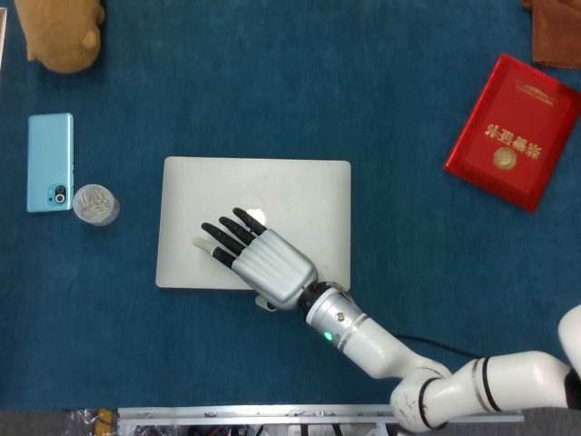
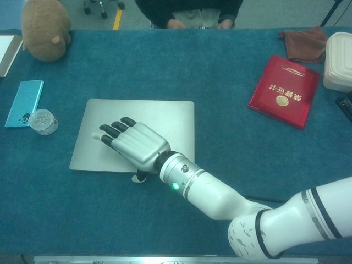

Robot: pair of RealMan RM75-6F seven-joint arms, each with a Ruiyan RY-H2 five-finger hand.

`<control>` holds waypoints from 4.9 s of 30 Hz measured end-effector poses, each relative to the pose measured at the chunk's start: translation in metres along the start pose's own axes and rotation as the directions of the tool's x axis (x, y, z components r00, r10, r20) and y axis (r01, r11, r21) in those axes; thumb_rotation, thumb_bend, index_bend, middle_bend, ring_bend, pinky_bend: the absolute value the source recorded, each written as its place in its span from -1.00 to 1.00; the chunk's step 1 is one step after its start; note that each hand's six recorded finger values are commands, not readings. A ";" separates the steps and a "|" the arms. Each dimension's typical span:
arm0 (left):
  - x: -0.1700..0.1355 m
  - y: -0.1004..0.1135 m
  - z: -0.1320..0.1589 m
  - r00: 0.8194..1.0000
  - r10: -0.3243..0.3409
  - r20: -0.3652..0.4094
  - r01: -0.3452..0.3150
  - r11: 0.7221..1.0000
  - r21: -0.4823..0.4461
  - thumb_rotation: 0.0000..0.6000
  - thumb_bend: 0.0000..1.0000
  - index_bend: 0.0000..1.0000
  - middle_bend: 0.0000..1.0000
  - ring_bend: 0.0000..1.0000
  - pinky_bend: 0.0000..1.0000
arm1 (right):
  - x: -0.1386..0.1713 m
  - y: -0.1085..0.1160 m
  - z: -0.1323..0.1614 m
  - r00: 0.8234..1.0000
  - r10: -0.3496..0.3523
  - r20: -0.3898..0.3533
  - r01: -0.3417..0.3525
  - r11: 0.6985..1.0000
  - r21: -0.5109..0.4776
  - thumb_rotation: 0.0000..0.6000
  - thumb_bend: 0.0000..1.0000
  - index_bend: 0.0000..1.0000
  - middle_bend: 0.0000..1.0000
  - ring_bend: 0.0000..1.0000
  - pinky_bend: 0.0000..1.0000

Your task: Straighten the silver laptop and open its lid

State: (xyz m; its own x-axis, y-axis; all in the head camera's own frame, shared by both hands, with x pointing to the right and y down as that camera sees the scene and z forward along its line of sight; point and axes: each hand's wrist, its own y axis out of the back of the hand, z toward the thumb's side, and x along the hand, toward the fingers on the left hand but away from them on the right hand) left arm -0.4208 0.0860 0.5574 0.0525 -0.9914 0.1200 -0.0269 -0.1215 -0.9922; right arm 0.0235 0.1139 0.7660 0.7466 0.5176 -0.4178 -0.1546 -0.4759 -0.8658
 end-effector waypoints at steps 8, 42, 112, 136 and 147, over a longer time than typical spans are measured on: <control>-0.001 0.000 -0.004 1.000 0.005 -0.002 -0.005 1.000 -0.007 1.00 -0.66 -0.86 -1.00 -1.00 -1.00 | -0.005 -0.001 0.000 1.000 -0.009 0.008 0.009 1.000 0.011 1.00 -0.73 -1.00 -0.98 -1.00 -0.95; -0.007 -0.023 -0.027 0.995 -0.074 -0.060 0.074 0.997 -0.008 1.00 -0.66 -0.85 -0.92 -0.93 -0.86 | -0.006 0.001 -0.005 1.000 -0.012 0.029 0.009 0.996 0.085 1.00 -0.23 -1.00 -0.98 -1.00 -0.95; -0.029 -0.125 0.100 0.585 -0.649 0.486 0.583 0.753 0.305 1.00 -0.66 -1.00 -1.00 -1.00 -0.93 | -0.014 0.071 -0.023 0.988 -0.137 0.076 0.110 0.952 0.284 1.00 -0.23 -1.00 -0.98 -1.00 -0.95; -0.011 -0.159 0.133 0.543 -0.661 0.518 0.577 0.742 0.342 1.00 -0.66 -1.00 -1.00 -1.00 -1.00 | -0.013 0.077 -0.031 0.984 -0.148 0.096 0.113 0.947 0.302 1.00 -0.23 -1.00 -0.98 -1.00 -0.95; 0.005 -0.170 0.141 0.540 -0.664 0.517 0.584 0.738 0.339 1.00 -0.66 -1.00 -1.00 -1.00 -1.00 | -0.013 0.079 -0.030 0.983 -0.153 0.098 0.118 0.947 0.299 1.00 -0.23 -1.00 -0.98 -1.00 -0.95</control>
State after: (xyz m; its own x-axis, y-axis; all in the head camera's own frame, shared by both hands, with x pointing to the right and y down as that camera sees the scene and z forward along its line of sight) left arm -0.2756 0.1085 0.7223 0.5625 -0.4288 0.7069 0.3490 -0.6520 -0.6732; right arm 0.0211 0.0487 0.7113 0.6947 0.6513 -0.3053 -0.2518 -0.1774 -0.9514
